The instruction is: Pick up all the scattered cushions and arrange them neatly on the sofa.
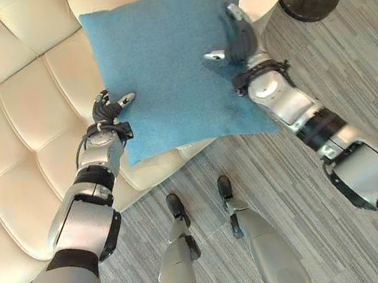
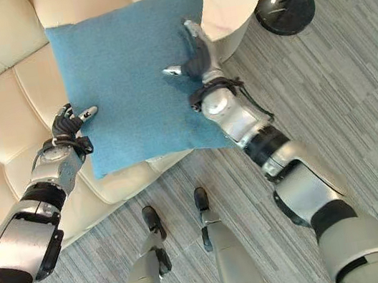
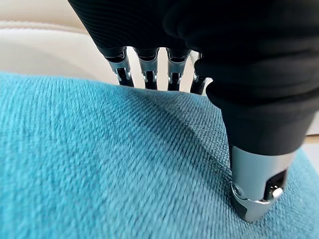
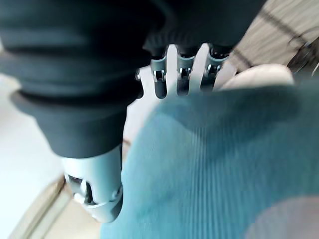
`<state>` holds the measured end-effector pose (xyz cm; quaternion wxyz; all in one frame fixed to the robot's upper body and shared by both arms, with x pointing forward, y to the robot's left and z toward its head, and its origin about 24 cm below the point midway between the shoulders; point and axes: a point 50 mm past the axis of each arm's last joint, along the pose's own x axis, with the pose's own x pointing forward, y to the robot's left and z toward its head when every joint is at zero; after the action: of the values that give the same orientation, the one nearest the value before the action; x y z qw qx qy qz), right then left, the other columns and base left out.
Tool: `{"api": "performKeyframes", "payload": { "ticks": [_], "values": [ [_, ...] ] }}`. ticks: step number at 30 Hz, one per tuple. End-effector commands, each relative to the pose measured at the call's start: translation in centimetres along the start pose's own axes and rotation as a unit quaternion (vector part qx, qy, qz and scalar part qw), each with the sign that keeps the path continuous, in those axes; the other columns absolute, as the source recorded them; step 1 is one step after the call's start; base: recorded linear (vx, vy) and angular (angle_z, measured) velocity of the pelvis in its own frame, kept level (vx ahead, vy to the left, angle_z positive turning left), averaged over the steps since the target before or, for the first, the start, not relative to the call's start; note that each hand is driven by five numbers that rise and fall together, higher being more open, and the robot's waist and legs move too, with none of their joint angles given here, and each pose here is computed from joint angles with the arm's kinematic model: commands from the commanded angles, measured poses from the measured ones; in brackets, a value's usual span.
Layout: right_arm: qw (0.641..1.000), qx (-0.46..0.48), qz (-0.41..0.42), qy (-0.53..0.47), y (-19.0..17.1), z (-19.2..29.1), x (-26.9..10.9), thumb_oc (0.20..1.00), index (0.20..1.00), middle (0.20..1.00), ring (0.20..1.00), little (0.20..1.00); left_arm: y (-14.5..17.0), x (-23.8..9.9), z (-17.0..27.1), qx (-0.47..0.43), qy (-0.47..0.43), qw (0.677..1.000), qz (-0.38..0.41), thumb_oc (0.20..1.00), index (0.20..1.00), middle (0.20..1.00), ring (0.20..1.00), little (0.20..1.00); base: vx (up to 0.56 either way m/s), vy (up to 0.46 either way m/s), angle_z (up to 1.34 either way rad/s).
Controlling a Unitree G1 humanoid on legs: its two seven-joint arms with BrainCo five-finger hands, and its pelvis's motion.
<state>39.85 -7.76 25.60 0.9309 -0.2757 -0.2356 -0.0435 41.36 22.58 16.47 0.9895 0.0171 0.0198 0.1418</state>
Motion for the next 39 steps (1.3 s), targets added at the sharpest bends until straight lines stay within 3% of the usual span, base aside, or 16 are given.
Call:
{"api": "performKeyframes", "payload": {
  "ticks": [1,10,11,12,13,14,15,17,18,19,27,28,33,35,36,39],
  "values": [
    [1.000,-0.009,-0.010,-0.024,0.2,1.6,0.6,1.000,1.000,1.000,1.000,1.000,-1.8,0.2,3.0,-0.002,-0.043,0.999,-0.012,1.000,1.000,1.000,1.000,1.000,-0.03,-0.021,0.12],
    [0.999,0.034,-0.019,0.036,1.3,-1.9,-2.0,1.000,1.000,1.000,1.000,1.000,-7.8,-1.7,2.3,-0.063,-0.044,0.990,-0.115,1.000,1.000,1.000,1.000,1.000,-0.03,-0.022,0.14],
    [0.999,0.034,-0.019,0.036,1.3,-1.9,-2.0,1.000,1.000,1.000,1.000,1.000,-7.9,-1.7,2.3,-0.063,-0.044,0.990,-0.115,0.871,0.871,0.871,0.871,0.871,0.00,-0.005,0.13],
    [0.992,0.100,-0.024,0.077,1.6,-3.4,-2.8,1.000,1.000,1.000,1.000,1.000,-9.1,-2.2,1.9,-0.067,-0.039,0.988,-0.137,0.674,0.674,0.674,0.674,0.674,0.00,0.000,0.15],
    [0.982,0.162,-0.020,0.098,2.0,-3.9,-3.3,1.000,1.000,1.000,1.000,1.000,-9.7,-2.5,2.0,-0.067,-0.041,0.985,-0.151,0.373,0.373,0.373,0.373,0.373,0.00,0.000,0.16],
    [0.982,0.162,-0.020,0.098,2.0,-4.0,-3.3,1.000,1.000,1.000,1.000,1.000,-9.8,-2.5,2.0,-0.066,-0.041,0.985,-0.151,0.200,0.200,0.200,0.200,0.200,0.00,-0.009,0.13],
    [0.947,0.298,0.003,0.122,2.9,-4.5,-4.2,1.000,1.000,1.000,1.000,1.000,-10.7,-3.1,2.0,-0.066,-0.049,0.981,-0.178,0.200,0.200,0.200,0.200,0.200,0.00,-0.020,0.07],
    [0.926,0.351,0.022,0.136,3.5,-4.8,-4.6,0.545,0.545,0.545,0.545,0.545,-11.2,-3.4,2.3,-0.068,-0.056,0.976,-0.197,0.200,0.200,0.200,0.200,0.200,0.00,-0.010,0.02],
    [0.926,0.351,0.022,0.136,3.5,-4.8,-4.6,0.203,0.203,0.203,0.203,0.203,-11.2,-3.4,2.3,-0.068,-0.056,0.976,-0.197,0.200,0.200,0.200,0.200,0.200,-0.01,-0.020,0.03],
    [0.892,0.425,0.051,0.147,4.0,-5.3,-5.2,0.200,0.200,0.200,0.200,0.200,-12.4,-4.5,2.5,-0.090,-0.069,0.964,-0.241,0.200,0.200,0.200,0.200,0.200,-0.01,-0.031,0.03],
    [0.847,0.515,0.068,0.117,3.7,-3.9,-5.3,0.200,0.200,0.200,0.200,0.200,-15.5,-7.6,3.0,-0.187,-0.069,0.924,-0.325,0.200,0.200,0.200,0.200,0.200,-0.02,-0.035,0.05],
    [0.853,0.511,0.075,0.072,2.9,-2.5,-5.5,0.200,0.200,0.200,0.200,0.200,-15.7,-9.1,4.0,-0.223,-0.099,0.907,-0.342,0.200,0.200,0.200,0.200,0.200,-0.05,-0.063,0.02],
    [0.867,0.495,0.059,0.016,1.5,-1.5,-6.3,0.200,0.200,0.200,0.200,0.200,-13.9,-10.5,6.2,-0.233,-0.184,0.900,-0.320,0.200,0.200,0.200,0.200,0.200,-0.02,-0.023,0.02],
    [0.882,0.467,0.050,-0.019,0.8,-1.1,-7.0,0.200,0.200,0.200,0.200,0.200,-12.4,-11.0,6.8,-0.199,-0.238,0.905,-0.291,0.200,0.200,0.200,0.200,0.200,0.02,-0.026,0.03],
    [0.911,0.405,0.047,-0.063,0.0,-0.6,-7.8,0.200,0.200,0.200,0.200,0.200,-10.6,-11.7,7.4,-0.151,-0.309,0.907,-0.243,0.200,0.200,0.200,0.200,0.200,0.06,-0.044,0.08],
    [0.926,0.364,0.043,-0.094,-0.5,-0.1,-8.4,0.200,0.200,0.200,0.200,0.200,-9.1,-12.2,7.8,-0.125,-0.351,0.905,-0.204,0.200,0.200,0.200,0.200,0.200,0.04,-0.020,0.15]
  ]
}}
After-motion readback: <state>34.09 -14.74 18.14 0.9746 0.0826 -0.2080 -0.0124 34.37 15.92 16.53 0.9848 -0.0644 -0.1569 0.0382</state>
